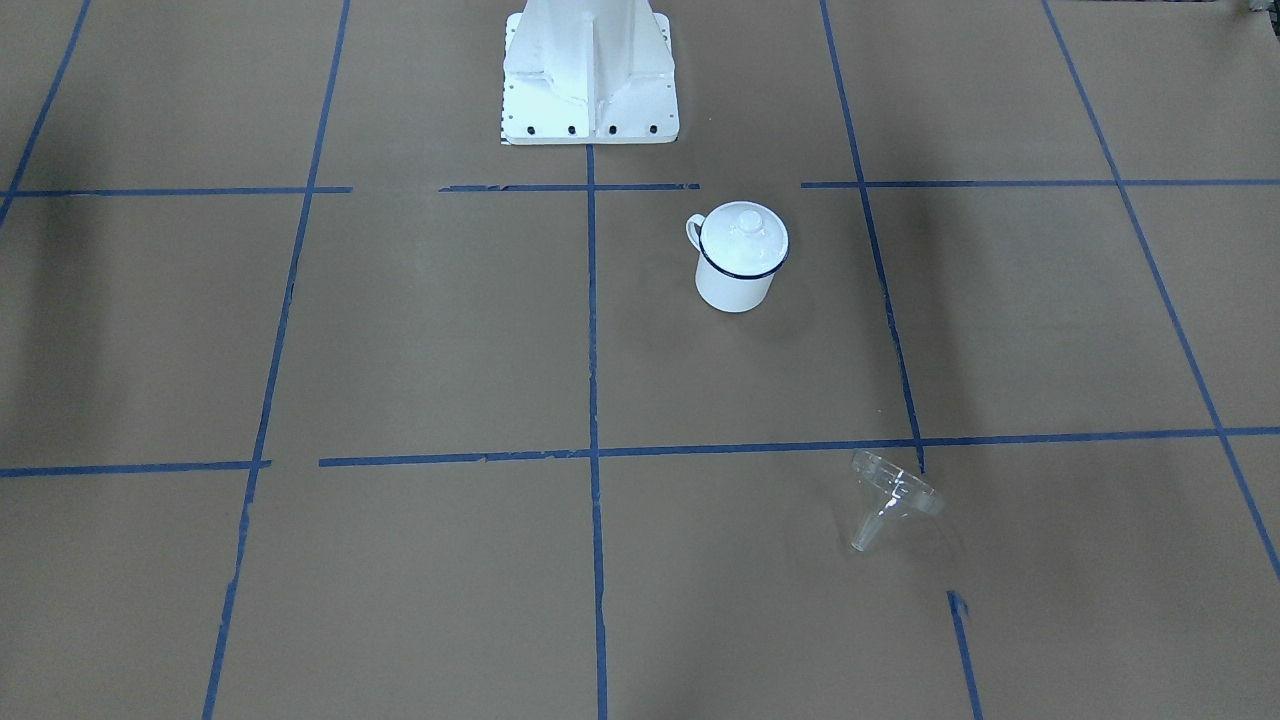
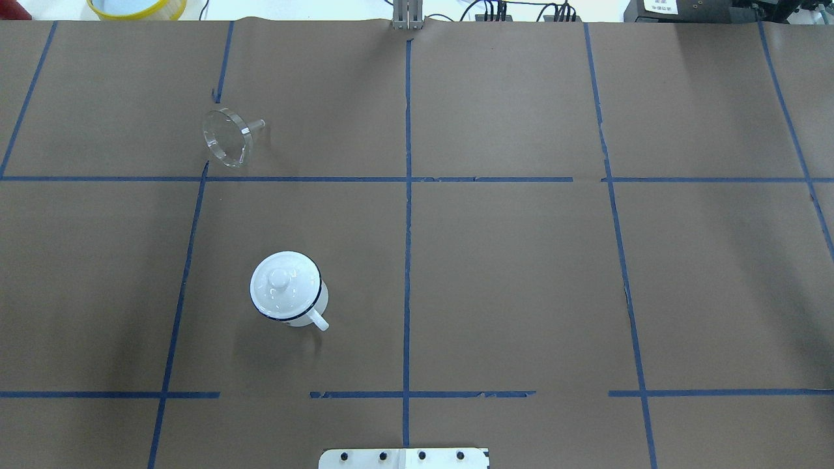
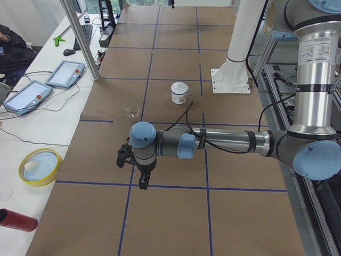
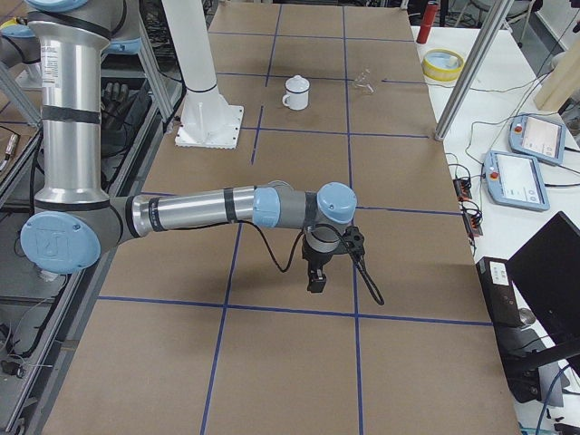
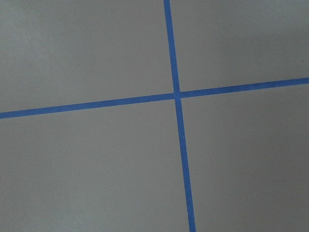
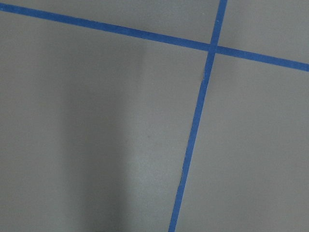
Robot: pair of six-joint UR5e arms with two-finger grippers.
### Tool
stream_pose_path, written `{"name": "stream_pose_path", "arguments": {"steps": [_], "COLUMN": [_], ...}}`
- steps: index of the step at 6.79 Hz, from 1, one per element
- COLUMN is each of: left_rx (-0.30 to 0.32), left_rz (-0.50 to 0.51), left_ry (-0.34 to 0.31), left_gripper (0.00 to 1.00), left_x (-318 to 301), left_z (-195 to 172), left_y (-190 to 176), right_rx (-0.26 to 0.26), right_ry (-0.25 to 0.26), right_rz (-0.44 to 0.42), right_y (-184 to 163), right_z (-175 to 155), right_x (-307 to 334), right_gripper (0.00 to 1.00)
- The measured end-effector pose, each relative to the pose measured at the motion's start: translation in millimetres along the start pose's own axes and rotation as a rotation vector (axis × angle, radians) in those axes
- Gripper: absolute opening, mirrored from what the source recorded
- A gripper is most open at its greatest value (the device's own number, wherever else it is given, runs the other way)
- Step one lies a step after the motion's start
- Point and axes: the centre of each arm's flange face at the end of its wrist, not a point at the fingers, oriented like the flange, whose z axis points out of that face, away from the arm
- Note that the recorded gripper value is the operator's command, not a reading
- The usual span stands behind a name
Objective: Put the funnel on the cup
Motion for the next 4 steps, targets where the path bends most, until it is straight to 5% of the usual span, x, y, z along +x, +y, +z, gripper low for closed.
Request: {"name": "stream_pose_path", "arguments": {"steps": [4], "left_rx": [0.031], "left_rz": [0.007], "left_ry": [-0.01], "left_gripper": [1.0], "left_x": [15.4], "left_z": [-16.7], "left_y": [-9.5], "right_rx": [0.0], "right_ry": [0.0], "right_rz": [0.0], "right_y": [0.0], "right_z": [0.2], "right_x": [0.2], "right_gripper": [1.0]}}
